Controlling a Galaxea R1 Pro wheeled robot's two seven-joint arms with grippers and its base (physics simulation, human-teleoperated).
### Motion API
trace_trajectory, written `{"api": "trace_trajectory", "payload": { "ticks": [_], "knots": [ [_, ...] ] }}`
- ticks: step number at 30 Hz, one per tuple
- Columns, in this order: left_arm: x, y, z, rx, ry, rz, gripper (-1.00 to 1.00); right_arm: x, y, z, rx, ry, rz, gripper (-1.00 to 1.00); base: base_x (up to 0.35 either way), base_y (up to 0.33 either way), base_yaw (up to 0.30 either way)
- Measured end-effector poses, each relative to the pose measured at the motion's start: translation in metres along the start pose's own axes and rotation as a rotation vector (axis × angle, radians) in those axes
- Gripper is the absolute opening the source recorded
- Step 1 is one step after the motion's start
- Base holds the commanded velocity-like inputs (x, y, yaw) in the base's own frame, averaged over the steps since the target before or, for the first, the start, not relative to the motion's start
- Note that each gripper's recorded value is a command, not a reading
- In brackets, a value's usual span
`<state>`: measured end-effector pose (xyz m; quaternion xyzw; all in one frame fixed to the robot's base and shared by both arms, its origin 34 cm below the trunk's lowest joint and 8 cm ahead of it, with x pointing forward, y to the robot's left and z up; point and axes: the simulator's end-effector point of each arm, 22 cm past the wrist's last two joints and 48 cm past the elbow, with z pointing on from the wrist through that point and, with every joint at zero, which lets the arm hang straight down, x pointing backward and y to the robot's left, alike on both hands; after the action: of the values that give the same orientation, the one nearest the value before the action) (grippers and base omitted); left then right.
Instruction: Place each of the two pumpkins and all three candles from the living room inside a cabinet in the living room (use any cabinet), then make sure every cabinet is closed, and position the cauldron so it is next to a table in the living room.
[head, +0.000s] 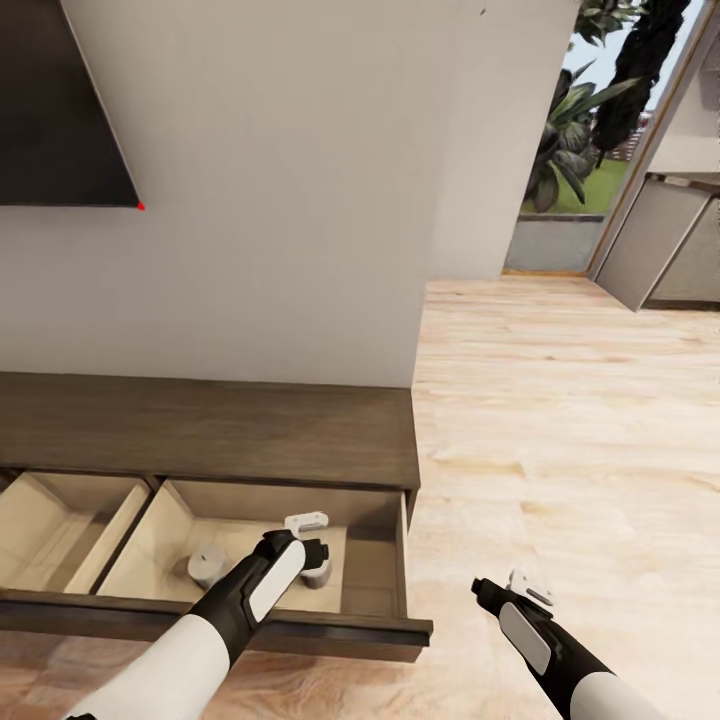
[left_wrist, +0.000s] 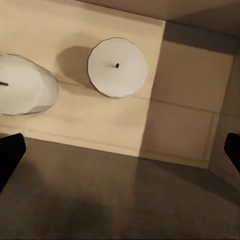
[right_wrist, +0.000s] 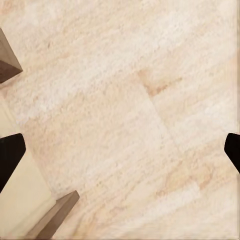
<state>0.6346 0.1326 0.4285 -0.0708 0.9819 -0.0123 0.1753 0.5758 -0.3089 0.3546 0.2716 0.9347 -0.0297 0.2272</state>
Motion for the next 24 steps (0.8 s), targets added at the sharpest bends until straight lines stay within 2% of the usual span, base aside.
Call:
{"api": "trace_trajectory", "payload": {
  "ticks": [9,24],
  "knots": [
    [-0.010,-0.001,-0.016,0.000,0.000,-0.002,1.00,-0.011,0.003,-0.015,0.000,0.000,0.000,1.00,-0.145,0.036,0.000],
    [-0.027,-0.003,-0.044,0.000,-0.005,-0.003,1.00,-0.028,0.007,-0.041,0.000,0.000,0.000,1.00,-0.007,0.002,0.000]
  ]
}}
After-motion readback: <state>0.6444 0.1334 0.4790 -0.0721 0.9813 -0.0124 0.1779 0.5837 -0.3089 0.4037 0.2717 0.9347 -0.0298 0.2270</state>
